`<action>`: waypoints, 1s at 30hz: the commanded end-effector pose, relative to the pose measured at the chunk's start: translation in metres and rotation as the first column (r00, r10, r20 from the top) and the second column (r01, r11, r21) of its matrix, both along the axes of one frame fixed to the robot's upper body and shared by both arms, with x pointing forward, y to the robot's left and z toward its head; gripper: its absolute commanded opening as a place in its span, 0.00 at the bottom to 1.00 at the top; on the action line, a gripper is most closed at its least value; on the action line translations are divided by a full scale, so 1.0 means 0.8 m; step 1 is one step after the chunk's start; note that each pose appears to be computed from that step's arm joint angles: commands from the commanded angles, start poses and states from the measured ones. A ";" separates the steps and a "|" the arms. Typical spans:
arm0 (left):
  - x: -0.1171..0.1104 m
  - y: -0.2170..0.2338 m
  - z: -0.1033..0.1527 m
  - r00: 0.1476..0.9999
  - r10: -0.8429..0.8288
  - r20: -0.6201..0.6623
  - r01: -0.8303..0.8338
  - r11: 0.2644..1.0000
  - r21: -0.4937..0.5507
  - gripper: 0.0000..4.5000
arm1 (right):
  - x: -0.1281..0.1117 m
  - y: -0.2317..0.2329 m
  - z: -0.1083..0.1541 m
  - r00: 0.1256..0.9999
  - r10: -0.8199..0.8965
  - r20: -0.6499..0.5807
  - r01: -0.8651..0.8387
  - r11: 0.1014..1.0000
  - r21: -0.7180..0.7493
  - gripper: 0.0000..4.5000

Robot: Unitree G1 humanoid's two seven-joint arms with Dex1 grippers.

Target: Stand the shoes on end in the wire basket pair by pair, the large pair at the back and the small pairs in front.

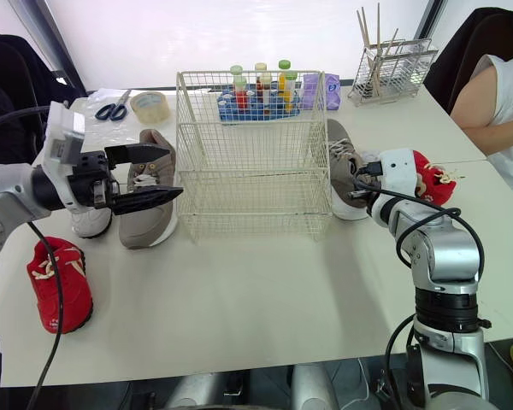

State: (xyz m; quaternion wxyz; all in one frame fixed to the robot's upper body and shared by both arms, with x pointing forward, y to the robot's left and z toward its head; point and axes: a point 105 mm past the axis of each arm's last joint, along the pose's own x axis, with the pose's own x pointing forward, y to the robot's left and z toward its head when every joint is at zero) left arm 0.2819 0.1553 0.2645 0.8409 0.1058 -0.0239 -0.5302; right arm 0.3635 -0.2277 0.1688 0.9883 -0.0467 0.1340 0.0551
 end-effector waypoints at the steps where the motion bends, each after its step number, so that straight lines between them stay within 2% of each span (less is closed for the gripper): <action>1: -0.002 0.002 0.016 0.998 0.002 0.061 -0.003 1.000 0.011 1.00 | 0.003 -0.004 0.073 0.984 -0.019 0.179 0.018 1.000 0.006 0.03; 5: 0.003 -0.005 0.020 0.997 -0.019 0.073 0.019 1.000 0.009 1.00 | -0.003 -0.015 0.181 0.903 -0.057 0.425 0.054 0.998 0.019 0.03; 9: 0.008 -0.007 0.033 0.995 -0.029 0.094 0.031 0.999 -0.020 1.00 | -0.012 -0.029 0.247 0.827 -0.078 0.556 0.100 0.995 -0.010 0.03; 11: 0.011 -0.008 0.040 0.994 -0.032 0.101 0.036 0.999 -0.038 1.00 | -0.017 -0.030 0.270 0.798 -0.049 0.601 0.086 0.996 -0.032 0.03; 14: 0.014 -0.002 0.057 0.994 -0.034 0.103 0.042 0.996 -0.080 1.00 | -0.039 0.001 0.309 0.710 0.206 0.674 -0.090 0.975 -0.203 0.03; 17: 0.017 0.009 0.071 0.996 -0.034 0.087 0.044 0.993 -0.112 1.00 | -0.062 0.035 0.316 0.615 0.480 0.626 -0.246 0.870 -0.426 0.03; 20: 0.022 0.029 0.087 0.999 -0.020 0.046 0.026 0.988 -0.151 1.00 | -0.088 0.066 0.306 0.493 0.736 0.464 -0.370 0.660 -0.654 0.03; 24: 0.027 0.058 0.111 1.000 0.015 -0.002 -0.015 0.975 -0.223 1.00 | -0.098 0.078 0.292 0.407 0.867 0.288 -0.390 0.450 -0.803 0.03; 30: 0.029 0.076 0.120 0.996 0.035 -0.081 -0.054 0.969 -0.242 1.00 | -0.109 0.106 0.291 0.279 0.946 0.167 -0.331 0.257 -0.908 0.03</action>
